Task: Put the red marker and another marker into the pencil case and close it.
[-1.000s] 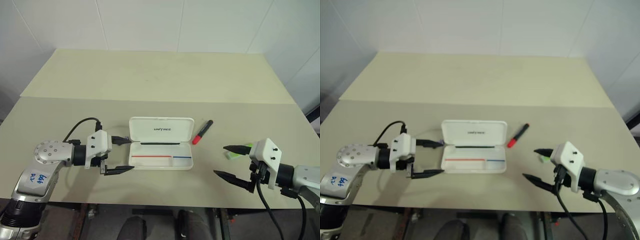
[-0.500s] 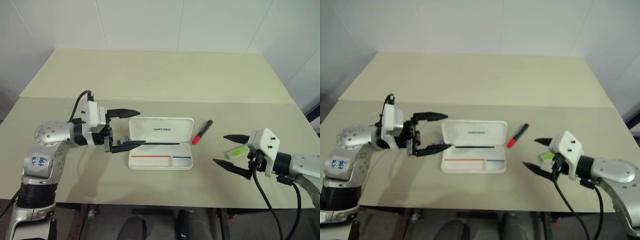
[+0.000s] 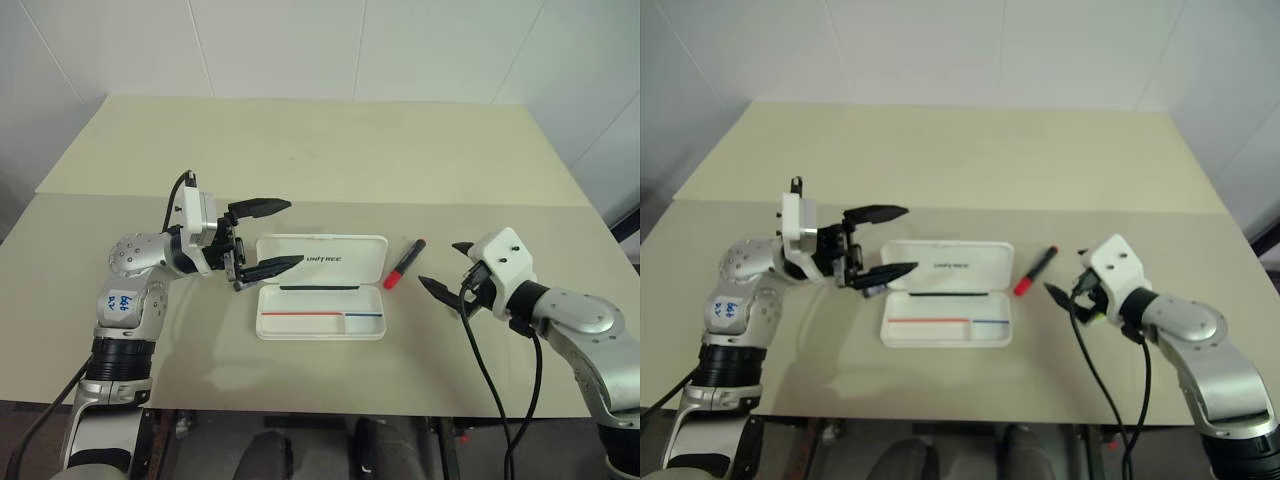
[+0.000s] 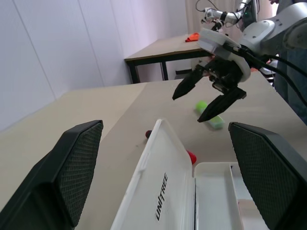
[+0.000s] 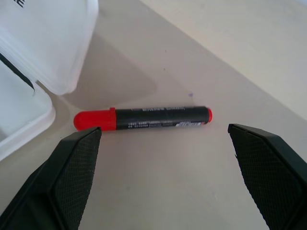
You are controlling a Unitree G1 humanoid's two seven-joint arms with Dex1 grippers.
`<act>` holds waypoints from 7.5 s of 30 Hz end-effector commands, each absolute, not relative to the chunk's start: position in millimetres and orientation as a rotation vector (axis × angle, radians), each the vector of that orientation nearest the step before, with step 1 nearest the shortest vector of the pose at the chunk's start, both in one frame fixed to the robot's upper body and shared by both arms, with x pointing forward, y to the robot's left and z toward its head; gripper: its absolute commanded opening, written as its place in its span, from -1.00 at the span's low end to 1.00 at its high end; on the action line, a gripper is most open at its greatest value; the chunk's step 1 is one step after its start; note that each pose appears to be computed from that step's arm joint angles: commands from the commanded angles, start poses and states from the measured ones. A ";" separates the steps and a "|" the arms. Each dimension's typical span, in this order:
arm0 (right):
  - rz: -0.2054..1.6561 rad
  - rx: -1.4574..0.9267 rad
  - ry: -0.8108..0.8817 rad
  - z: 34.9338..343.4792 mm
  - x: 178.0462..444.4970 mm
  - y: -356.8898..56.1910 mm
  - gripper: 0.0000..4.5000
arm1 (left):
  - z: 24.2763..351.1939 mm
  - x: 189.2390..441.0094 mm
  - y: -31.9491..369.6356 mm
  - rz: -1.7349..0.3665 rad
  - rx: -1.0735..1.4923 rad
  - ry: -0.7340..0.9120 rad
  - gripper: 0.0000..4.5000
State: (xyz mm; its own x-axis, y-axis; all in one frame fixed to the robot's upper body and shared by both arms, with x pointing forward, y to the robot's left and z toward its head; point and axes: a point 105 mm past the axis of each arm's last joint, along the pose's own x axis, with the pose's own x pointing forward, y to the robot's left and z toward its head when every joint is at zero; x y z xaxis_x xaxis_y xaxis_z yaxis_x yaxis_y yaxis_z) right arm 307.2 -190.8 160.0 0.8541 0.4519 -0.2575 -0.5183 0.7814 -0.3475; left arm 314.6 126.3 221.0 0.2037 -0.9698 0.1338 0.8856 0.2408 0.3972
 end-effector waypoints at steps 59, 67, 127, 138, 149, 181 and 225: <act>0.212 -0.114 0.417 141.1 362.4 -147.9 1.00 | 265.7 295.0 134.4 -1.428 0.364 -0.456 0.99; 0.219 -0.110 0.412 144.1 366.4 -146.4 1.00 | 265.4 296.3 133.6 -1.427 0.365 -0.457 0.99; 0.957 -0.314 -0.131 267.1 272.6 -121.6 -0.75 | 231.9 263.1 116.6 -1.602 0.181 -0.337 1.00; 1.243 -0.483 0.083 235.2 246.9 -110.1 -0.75 | 219.6 257.4 142.5 -1.506 0.244 -0.286 1.00; 1.353 -0.563 0.151 202.2 262.5 -76.7 -0.75 | 197.6 247.9 167.3 -1.426 0.303 -0.180 1.00; 1.467 -0.850 0.080 169.0 295.7 -16.8 -0.13 | 194.8 249.3 174.6 -1.361 0.346 -0.173 1.00; 0.759 -0.631 0.426 182.5 279.1 -171.4 0.68 | 197.1 251.1 112.8 -1.598 0.172 -0.319 1.00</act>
